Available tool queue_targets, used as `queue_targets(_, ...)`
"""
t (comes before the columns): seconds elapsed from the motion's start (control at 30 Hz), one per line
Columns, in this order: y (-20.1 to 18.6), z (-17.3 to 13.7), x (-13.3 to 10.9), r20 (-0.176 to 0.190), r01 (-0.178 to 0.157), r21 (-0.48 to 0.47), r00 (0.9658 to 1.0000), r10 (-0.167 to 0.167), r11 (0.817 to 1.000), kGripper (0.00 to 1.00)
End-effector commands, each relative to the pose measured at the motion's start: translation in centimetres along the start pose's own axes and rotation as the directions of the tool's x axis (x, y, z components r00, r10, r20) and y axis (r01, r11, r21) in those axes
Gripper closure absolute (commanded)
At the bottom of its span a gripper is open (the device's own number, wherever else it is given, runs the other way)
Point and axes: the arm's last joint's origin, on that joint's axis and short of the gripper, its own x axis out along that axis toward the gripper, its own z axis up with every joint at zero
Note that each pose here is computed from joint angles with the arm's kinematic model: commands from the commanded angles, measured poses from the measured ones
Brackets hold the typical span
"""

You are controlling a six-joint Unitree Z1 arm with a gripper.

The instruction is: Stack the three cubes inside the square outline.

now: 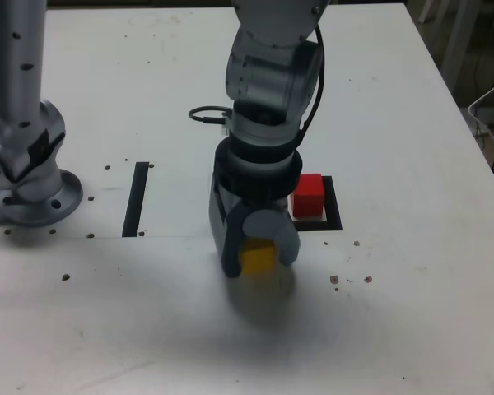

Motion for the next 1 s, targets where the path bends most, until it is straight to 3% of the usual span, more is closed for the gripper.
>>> queue_targets(0.0, 0.4, -0.5, -1.0, 0.002, -0.017, 0.002, 0.9999, 0.017, 1.000, 0.61)
queue_targets(0.17, 1.4, -1.8, -3.7, -0.004, -0.097, 0.016, 0.9953, 0.097, 0.995, 0.61)
queue_targets(0.23, 1.6, -2.2, -4.9, 0.012, -0.110, 0.030, 0.9939, 0.110, 0.993, 0.61)
queue_targets(0.43, 2.2, -1.5, -7.5, 0.095, -0.084, 0.130, 0.9929, 0.072, 0.988, 0.61)
queue_targets(0.63, 3.1, 0.1, -9.2, 0.144, -0.060, 0.223, 0.9892, 0.028, 0.973, 0.62)
queue_targets(0.77, 3.9, 1.0, -9.5, 0.153, -0.059, 0.236, 0.9880, 0.023, 0.970, 0.62)
queue_targets(0.97, 4.8, 2.6, -8.9, 0.133, -0.053, 0.260, 0.9909, 0.019, 0.964, 0.62)
